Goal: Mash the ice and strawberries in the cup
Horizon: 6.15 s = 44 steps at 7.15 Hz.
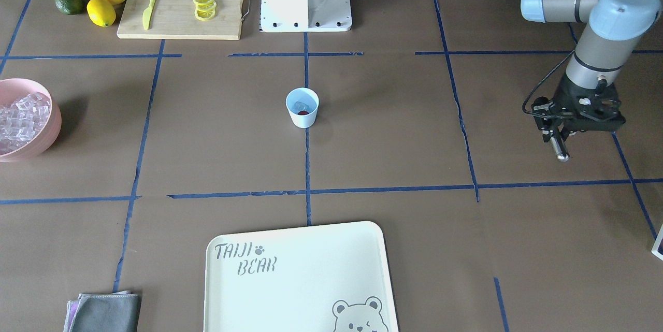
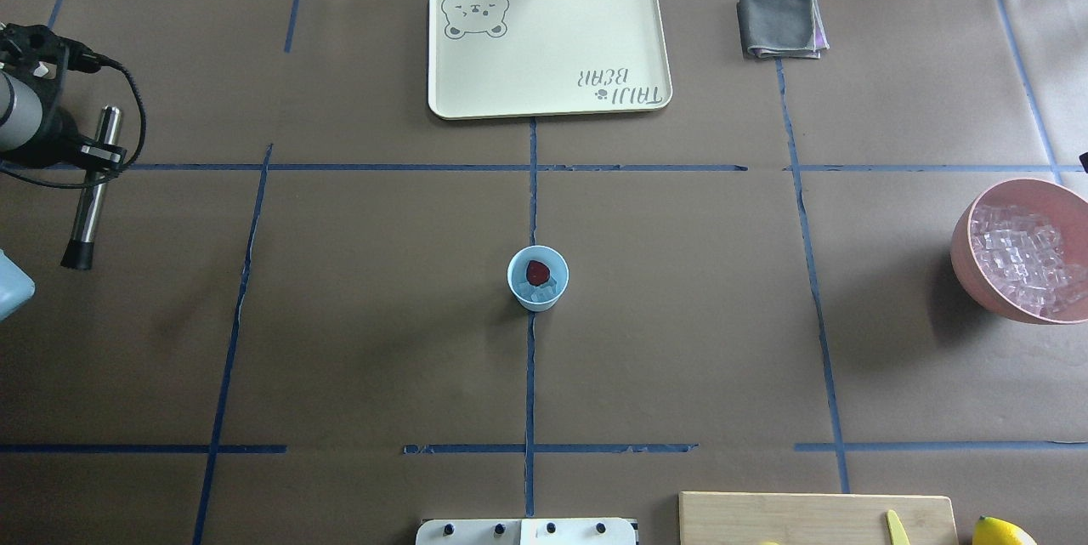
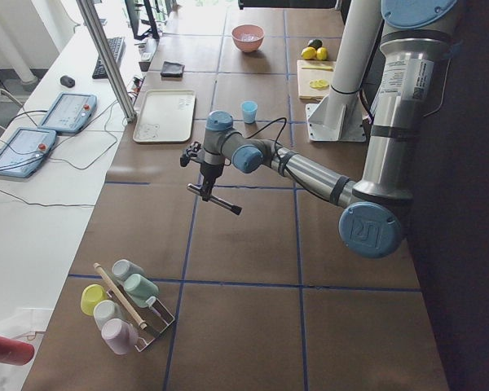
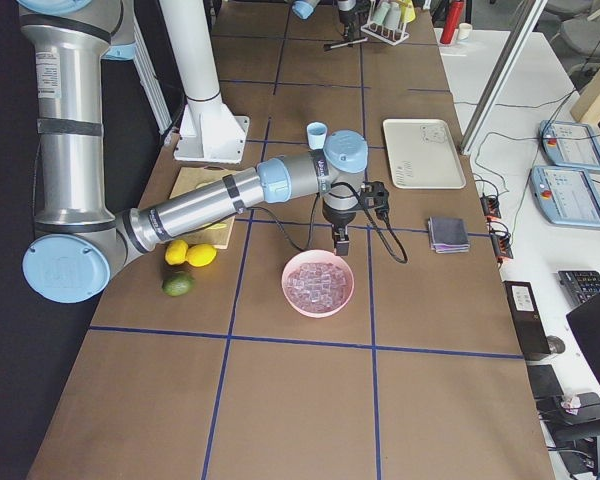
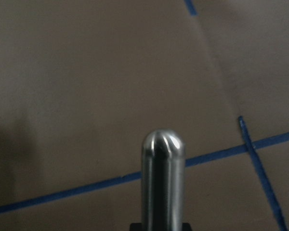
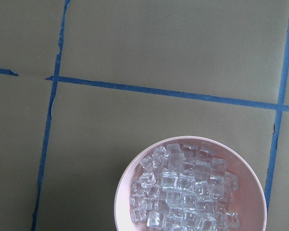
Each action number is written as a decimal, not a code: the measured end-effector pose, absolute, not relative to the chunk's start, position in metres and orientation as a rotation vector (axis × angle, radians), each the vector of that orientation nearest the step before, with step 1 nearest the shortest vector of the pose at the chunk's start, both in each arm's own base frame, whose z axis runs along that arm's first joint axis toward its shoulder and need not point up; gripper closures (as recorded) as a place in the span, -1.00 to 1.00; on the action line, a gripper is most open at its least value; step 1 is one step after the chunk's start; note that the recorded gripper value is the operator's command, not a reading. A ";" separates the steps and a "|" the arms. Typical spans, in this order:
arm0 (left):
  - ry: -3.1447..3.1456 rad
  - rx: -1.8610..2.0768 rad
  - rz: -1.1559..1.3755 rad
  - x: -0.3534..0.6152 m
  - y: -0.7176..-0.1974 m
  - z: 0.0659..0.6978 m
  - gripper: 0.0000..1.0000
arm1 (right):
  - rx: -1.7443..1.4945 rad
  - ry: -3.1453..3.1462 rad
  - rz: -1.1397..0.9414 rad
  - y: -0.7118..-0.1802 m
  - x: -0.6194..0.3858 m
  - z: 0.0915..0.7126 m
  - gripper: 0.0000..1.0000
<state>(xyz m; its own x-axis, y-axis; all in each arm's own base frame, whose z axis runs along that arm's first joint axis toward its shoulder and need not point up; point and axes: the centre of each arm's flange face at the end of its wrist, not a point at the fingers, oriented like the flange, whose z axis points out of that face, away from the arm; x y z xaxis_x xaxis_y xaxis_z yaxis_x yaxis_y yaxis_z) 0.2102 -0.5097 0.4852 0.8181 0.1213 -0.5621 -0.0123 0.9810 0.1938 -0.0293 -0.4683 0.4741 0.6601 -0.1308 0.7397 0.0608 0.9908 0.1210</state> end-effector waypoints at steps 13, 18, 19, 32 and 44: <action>0.552 -0.224 0.041 0.176 -0.532 0.663 1.00 | 0.093 -0.844 -0.110 -0.468 -0.029 0.472 -0.99; 0.556 -0.216 0.072 0.188 -0.529 0.664 0.18 | 0.094 -0.844 -0.111 -0.468 -0.029 0.472 -0.99; 0.556 -0.217 0.073 0.188 -0.528 0.665 -0.84 | 0.094 -0.844 -0.111 -0.468 -0.029 0.472 -0.99; 0.873 0.062 0.064 -0.006 -0.448 0.558 -1.00 | 0.044 -0.763 -0.137 -0.465 0.018 0.508 -0.99; 0.825 -0.079 0.020 -0.071 -0.472 0.623 -1.00 | -0.041 -0.800 -0.185 -0.409 0.047 0.594 -0.99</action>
